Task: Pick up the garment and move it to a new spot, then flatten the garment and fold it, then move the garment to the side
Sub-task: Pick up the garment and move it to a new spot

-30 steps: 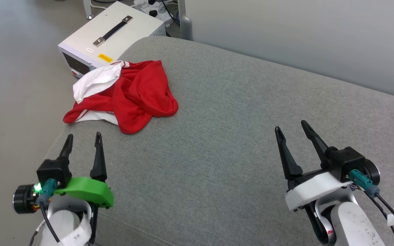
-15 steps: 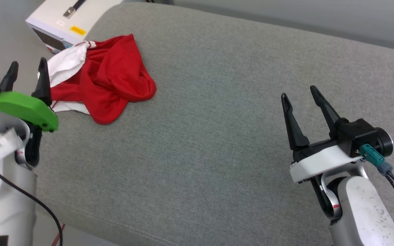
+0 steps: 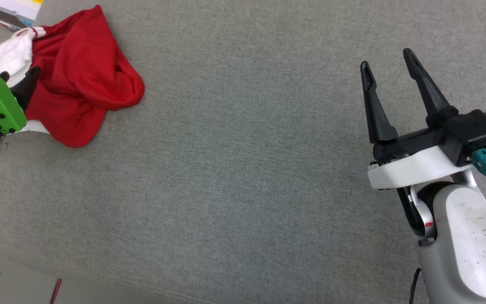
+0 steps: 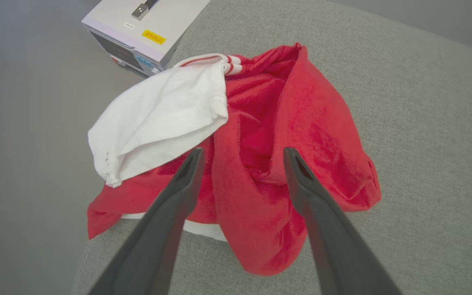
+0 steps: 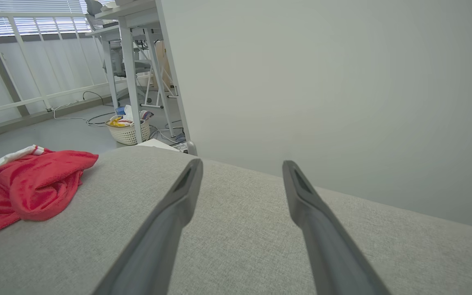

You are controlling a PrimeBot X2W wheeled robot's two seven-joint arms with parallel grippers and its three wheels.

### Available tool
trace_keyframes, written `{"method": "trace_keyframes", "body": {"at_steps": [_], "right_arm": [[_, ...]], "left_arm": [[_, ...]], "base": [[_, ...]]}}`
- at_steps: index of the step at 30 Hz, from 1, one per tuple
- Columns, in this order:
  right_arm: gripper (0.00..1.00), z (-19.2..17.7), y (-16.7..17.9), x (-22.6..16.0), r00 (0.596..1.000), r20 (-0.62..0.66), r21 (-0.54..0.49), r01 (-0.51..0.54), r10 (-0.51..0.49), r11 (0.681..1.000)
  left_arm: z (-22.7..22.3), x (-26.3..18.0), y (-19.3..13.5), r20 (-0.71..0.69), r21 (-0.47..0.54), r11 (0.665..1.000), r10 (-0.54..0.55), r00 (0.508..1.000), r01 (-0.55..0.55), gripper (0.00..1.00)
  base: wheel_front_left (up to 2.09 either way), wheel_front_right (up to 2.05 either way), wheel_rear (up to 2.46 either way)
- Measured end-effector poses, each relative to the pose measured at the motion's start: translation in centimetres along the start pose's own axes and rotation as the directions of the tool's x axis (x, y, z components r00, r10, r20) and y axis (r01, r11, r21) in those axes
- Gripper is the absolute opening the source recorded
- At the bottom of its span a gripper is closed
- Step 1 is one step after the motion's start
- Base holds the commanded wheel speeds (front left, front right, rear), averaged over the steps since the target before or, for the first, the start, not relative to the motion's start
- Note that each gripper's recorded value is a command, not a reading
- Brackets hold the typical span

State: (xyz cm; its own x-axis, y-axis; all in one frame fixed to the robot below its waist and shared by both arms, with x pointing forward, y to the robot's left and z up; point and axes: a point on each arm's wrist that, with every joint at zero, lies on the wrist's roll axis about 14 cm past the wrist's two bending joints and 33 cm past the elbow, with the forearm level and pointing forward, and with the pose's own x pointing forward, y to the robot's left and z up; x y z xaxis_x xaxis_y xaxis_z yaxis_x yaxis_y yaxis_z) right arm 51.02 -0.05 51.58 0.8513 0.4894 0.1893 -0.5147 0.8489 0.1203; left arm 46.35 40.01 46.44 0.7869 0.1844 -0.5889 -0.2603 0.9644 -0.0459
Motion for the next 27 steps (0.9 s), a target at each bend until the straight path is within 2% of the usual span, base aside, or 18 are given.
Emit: {"method": "trace_keyframes", "body": {"at_steps": [5,10,18,19,20,21,27], "right_arm": [[1.00,-0.5,-1.6,0.2,1.000,0.009,-0.014,0.025,-0.025,1.000],[1.00,-0.9,-2.3,0.2,0.999,0.020,-0.002,0.033,-0.033,0.999],[1.00,-1.3,-3.4,-0.1,0.999,0.022,0.006,0.049,-0.049,0.999],[1.00,-1.3,-3.5,-0.2,0.998,0.022,0.006,0.051,-0.051,0.999],[1.00,-1.2,-3.7,-0.3,0.998,0.024,0.008,0.055,-0.055,0.998],[1.00,-1.2,-3.8,-0.3,0.998,0.024,0.007,0.058,-0.058,0.998],[1.00,-0.5,-4.2,-0.5,0.997,0.038,0.026,0.071,-0.072,0.997]], "left_arm": [[-3.4,2.5,-0.9,-0.171,-0.015,1.000,-0.024,0.985,0.022,1.00],[-6.9,4.2,-1.6,-0.328,-0.024,0.999,-0.034,0.944,0.028,1.00],[-9.2,5.8,-1.2,-0.479,-0.051,0.999,-0.019,0.878,-0.006,1.00],[-9.2,6.0,-1.1,-0.484,-0.055,0.998,-0.017,0.875,-0.011,0.88],[-9.3,6.1,-1.1,-0.492,-0.060,0.998,-0.013,0.870,-0.019,0.31],[-9.4,6.2,-1.0,-0.504,-0.066,0.997,-0.007,0.863,-0.031,0.00],[-8.6,6.7,-0.7,-0.449,-0.069,0.996,0.022,0.893,-0.059,0.00]], "base": [[0.00,0.00,0.00],[0.00,0.00,0.00],[0.00,0.00,0.00],[0.00,0.00,0.00],[0.00,0.00,0.00],[0.00,0.00,0.00],[0.00,0.00,0.00]]}}
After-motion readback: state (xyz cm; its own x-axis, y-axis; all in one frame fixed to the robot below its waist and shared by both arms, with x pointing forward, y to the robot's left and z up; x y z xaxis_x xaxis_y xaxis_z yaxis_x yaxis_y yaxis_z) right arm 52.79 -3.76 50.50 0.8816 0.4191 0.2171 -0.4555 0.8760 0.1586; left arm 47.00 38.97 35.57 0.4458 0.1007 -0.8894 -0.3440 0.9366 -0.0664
